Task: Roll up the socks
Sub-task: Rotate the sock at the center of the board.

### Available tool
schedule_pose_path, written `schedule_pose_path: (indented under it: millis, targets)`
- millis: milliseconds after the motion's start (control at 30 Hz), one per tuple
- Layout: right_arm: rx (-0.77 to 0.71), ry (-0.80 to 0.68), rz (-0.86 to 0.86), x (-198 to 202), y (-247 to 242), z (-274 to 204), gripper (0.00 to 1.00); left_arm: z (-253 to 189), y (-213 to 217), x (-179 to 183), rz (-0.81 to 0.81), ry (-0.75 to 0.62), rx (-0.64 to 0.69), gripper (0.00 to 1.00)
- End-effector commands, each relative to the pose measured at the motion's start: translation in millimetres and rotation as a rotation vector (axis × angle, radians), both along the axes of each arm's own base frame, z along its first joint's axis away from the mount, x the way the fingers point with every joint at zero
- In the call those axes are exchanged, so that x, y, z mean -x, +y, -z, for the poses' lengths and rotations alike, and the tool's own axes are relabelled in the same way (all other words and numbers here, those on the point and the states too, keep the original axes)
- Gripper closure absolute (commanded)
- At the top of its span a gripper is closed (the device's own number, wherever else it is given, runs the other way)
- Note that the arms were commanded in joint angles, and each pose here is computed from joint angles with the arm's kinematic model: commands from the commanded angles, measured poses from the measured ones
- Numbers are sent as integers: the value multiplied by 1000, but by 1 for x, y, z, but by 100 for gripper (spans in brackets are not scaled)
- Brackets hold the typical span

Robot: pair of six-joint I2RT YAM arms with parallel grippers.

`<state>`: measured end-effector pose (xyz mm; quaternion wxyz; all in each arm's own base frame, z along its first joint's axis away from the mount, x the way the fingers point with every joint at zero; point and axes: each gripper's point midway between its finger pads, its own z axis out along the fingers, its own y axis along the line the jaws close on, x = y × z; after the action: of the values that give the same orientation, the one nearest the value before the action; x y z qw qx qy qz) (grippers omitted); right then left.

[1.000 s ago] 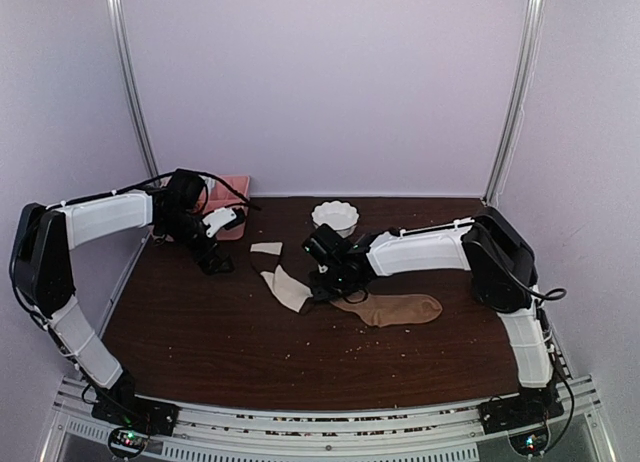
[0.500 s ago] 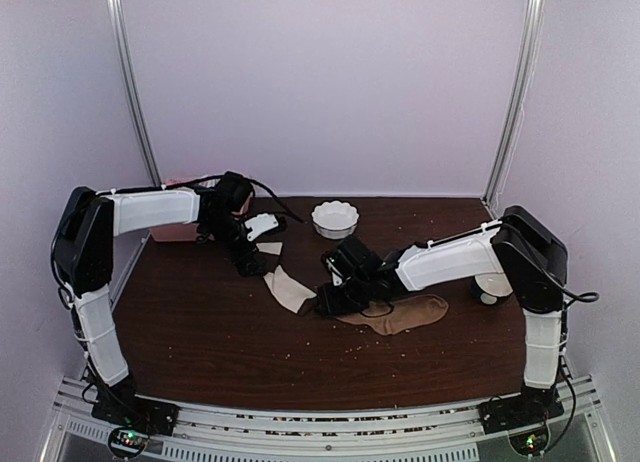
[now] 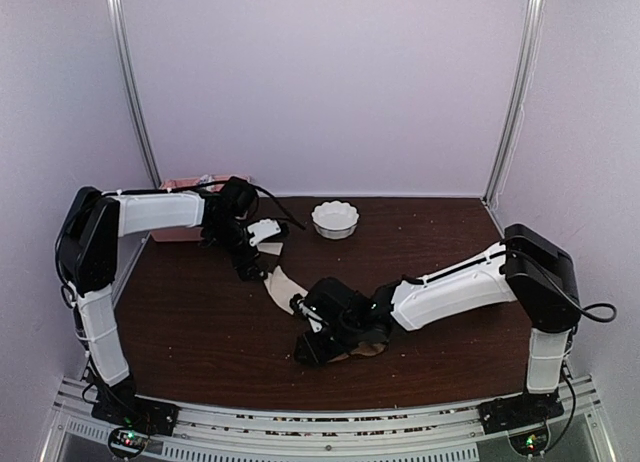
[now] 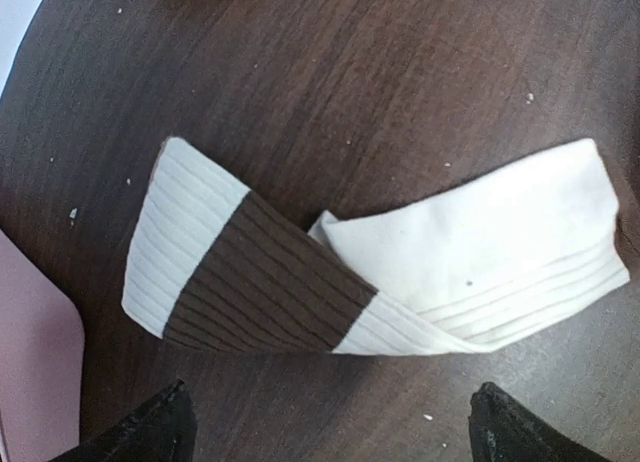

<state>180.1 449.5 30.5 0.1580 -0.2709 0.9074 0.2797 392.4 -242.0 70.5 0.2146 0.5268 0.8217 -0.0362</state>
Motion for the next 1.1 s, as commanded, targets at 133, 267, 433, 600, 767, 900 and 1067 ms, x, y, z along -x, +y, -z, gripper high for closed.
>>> schedule_pose_path:
  millis: [133,267,433,600,767,900,1067]
  targets:
    - [83,20,16,27,-71,-20,36,-49,-7,28,150,-19,129,2]
    - [20,11,201,-4,-107,-39,35,-59,-14,78,332,104,199,3]
    - [-55,25,353,-30,-141,-49,37,-54,-16,130,494,167,176,3]
    - [128,35,564,-63,-206,-15,56,-52,-28,145,549,184,175,6]
    - [279,26,576,-82,-224,8,68,-58,-32,144,539,181,194,10]
    - [354,38,529,-94,-214,25,76,-60,-27,142,516,152,177,11]
    - [371,6,473,-129,-182,25,76,-60,-17,146,487,128,157,11]
